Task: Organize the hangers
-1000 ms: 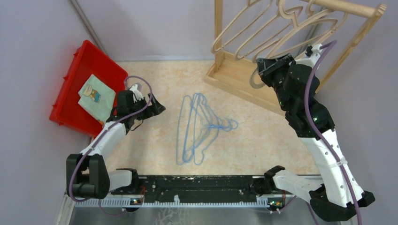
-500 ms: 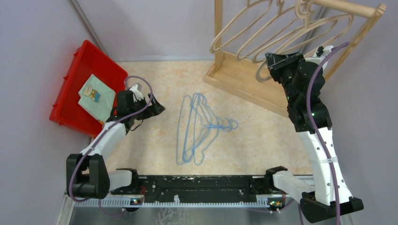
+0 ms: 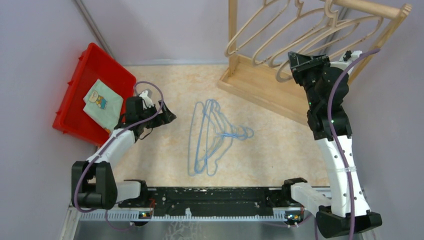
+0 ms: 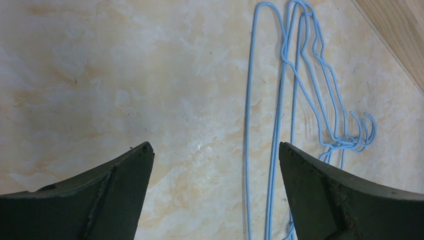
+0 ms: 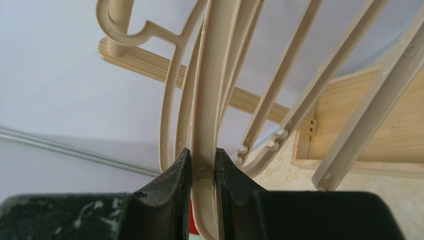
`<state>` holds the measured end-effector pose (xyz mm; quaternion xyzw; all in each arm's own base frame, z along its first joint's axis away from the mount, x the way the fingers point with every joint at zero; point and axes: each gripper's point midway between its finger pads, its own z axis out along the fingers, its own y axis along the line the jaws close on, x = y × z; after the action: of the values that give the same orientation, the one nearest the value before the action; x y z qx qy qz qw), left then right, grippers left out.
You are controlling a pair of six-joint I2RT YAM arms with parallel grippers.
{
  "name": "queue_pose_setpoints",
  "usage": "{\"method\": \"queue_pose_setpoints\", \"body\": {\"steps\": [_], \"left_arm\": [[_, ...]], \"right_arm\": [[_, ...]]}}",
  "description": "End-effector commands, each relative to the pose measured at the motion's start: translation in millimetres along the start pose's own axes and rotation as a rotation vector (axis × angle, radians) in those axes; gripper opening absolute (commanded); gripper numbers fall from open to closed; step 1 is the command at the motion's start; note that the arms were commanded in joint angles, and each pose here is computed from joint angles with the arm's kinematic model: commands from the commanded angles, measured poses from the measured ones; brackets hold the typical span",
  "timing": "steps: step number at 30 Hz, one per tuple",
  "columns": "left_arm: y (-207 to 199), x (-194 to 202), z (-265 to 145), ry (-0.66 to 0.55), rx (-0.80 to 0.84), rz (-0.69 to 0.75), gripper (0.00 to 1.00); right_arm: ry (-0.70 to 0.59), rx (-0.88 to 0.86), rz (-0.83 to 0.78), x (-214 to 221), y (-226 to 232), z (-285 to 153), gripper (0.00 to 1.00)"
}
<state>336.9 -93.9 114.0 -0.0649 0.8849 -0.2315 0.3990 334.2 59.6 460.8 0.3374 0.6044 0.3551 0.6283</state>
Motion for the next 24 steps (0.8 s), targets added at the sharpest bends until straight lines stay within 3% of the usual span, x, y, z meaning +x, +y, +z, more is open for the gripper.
{"method": "queue_pose_setpoints", "body": {"steps": [1,14,24], "left_arm": [[-2.1,0.9,2.2,0.006,0.011,0.015,1.00],[-1.5,-2.5,1.2,-0.001,0.002,0.023,1.00],[1.7,-1.4,1.5,-0.002,-0.011,0.023,1.00]], "right_arm": [[-0.106,-0.147,0.019,-34.2,38.8,-12.9,0.00],[-0.170,-0.031,0.034,-58.7,-1.0,-6.3,0.00],[-0.108,0.015,0.121,-49.7,-43.3,10.7,0.00]]}}
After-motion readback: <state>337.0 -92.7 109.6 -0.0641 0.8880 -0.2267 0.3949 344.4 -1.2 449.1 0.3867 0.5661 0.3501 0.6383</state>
